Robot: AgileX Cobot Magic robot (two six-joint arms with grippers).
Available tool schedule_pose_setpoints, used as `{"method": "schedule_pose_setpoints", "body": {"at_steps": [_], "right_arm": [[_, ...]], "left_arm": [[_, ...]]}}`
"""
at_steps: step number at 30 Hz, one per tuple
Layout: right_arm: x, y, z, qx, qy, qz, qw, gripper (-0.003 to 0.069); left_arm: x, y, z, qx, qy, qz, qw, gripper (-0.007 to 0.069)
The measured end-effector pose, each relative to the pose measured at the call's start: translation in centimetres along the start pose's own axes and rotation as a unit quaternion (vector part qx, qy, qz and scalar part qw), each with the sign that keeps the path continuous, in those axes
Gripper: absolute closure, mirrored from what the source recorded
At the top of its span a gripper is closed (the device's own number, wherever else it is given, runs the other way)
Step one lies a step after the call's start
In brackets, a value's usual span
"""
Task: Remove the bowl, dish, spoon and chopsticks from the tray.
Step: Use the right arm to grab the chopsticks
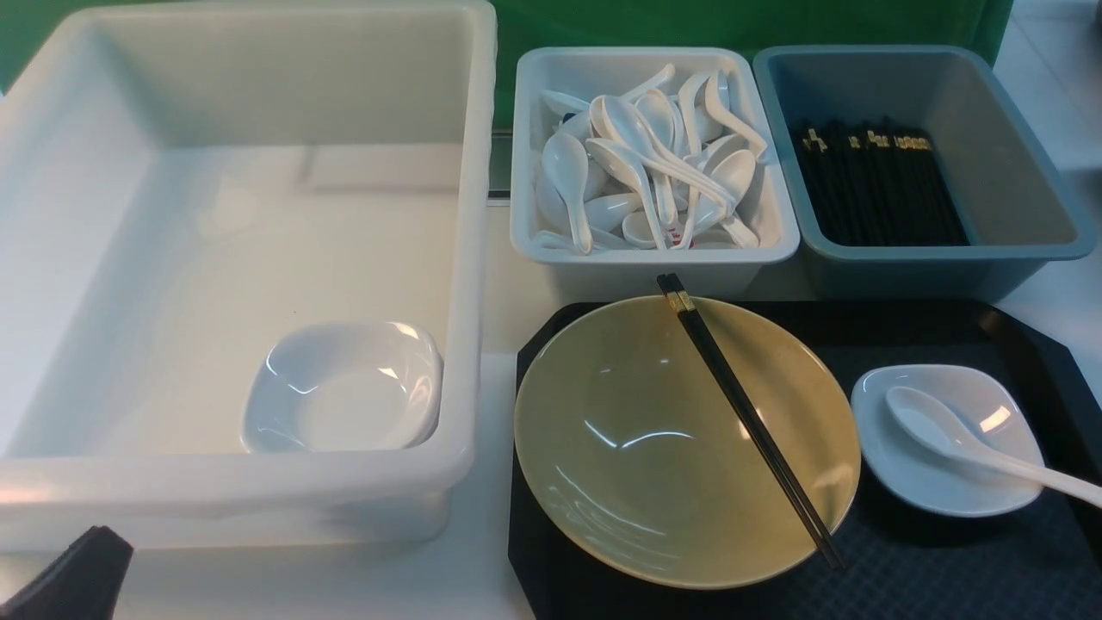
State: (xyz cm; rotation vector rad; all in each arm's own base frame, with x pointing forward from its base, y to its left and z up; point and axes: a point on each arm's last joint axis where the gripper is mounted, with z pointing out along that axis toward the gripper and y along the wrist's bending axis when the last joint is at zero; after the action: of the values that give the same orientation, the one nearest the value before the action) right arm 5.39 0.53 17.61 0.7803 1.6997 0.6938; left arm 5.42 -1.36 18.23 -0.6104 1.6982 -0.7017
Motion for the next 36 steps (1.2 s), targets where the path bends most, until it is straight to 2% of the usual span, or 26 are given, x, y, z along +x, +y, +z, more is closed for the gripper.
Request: {"method": "schedule_pose_setpoints", "body": {"at_steps": [1, 2, 3, 5, 9, 13, 16, 19, 20, 22, 24, 27, 28, 30, 33, 36], "right_arm": [[0.1, 0.1, 0.0, -0.004, 0.004, 0.057, 0.998, 0.0421], [0.1, 0.1, 0.0, -0.005, 0.006, 0.075, 0.997, 0.0421], [0.2, 0.2, 0.0, -0.009, 0.01, 0.139, 0.99, 0.0421], [0.2, 0.2, 0.0, -0.009, 0.011, 0.155, 0.988, 0.0421], [0.1, 0.2, 0.0, -0.01, 0.004, 0.081, 0.997, 0.0421], [0.0, 0.3, 0.0, -0.016, 0.003, 0.056, 0.998, 0.0421], [0.2, 0.4, -0.1, -0.02, 0.023, 0.014, 0.999, 0.0421], [-0.7, 2.5, -1.1, -0.045, 0.053, -0.071, 0.995, 0.0428], [-0.9, 2.7, -1.2, -0.045, 0.054, -0.077, 0.995, 0.0431], [-2.7, 5.6, -2.1, -0.061, 0.079, -0.16, 0.982, 0.0478], [-4.3, 8.4, -2.1, -0.061, 0.114, -0.237, 0.963, 0.0538], [-6.4, 12.4, -0.8, -0.044, 0.196, -0.356, 0.913, 0.0613], [-7.6, 14.4, -0.2, -0.041, 0.225, -0.395, 0.89, 0.0624], [-8.4, 16.1, 0.9, -0.035, 0.27, -0.432, 0.86, 0.0626], [-9.4, 18.6, 3.5, -0.023, 0.361, -0.483, 0.798, 0.0625], [-9.5, 20.0, 6.2, -0.021, 0.417, -0.502, 0.757, 0.0625]], "left_arm": [[0.1, -0.3, 0.0, 0.016, 0.004, -0.08, 0.997, 0.0643], [0.1, -0.3, 0.0, 0.016, 0.004, -0.08, 0.997, 0.0643], [0.1, -0.7, 0.0, 0.036, 0.011, -0.174, 0.984, 0.0643], [0.0, -1.0, -0.1, 0.053, 0.016, -0.25, 0.967, 0.0643], [-0.1, -1.1, -0.1, 0.061, 0.015, -0.278, 0.959, 0.0643], [0.0, -1.2, -0.1, 0.063, 0.02, -0.276, 0.959, 0.0643], [-0.1, -1.9, -0.4, 0.076, 0.035, -0.206, 0.975, 0.0643], [-2.2, -5.3, -2.0, 0.131, 0.022, -0.055, 0.99, 0.0643], [-2.4, -5.5, -2.0, 0.132, 0.023, -0.036, 0.99, 0.0643], [-4.5, -8.2, -2.6, 0.134, 0.032, 0.073, 0.988, 0.0643], [-6.2, -10.2, -2.1, 0.108, 0.075, 0.15, 0.98, 0.0643], [-8.7, -12.6, -0.8, 0.067, 0.165, 0.243, 0.954, 0.0643], [-9.7, -13.2, 0.2, 0.041, 0.213, 0.282, 0.935, 0.0643], [-10.8, -14.0, 1.1, 0.022, 0.263, 0.324, 0.908, 0.0643], [-11.8, -15.3, 2.7, 0.016, 0.335, 0.39, 0.857, 0.0643], [-11.3, -16.4, 4.1, 0.037, 0.384, 0.437, 0.813, 0.0643]]}}
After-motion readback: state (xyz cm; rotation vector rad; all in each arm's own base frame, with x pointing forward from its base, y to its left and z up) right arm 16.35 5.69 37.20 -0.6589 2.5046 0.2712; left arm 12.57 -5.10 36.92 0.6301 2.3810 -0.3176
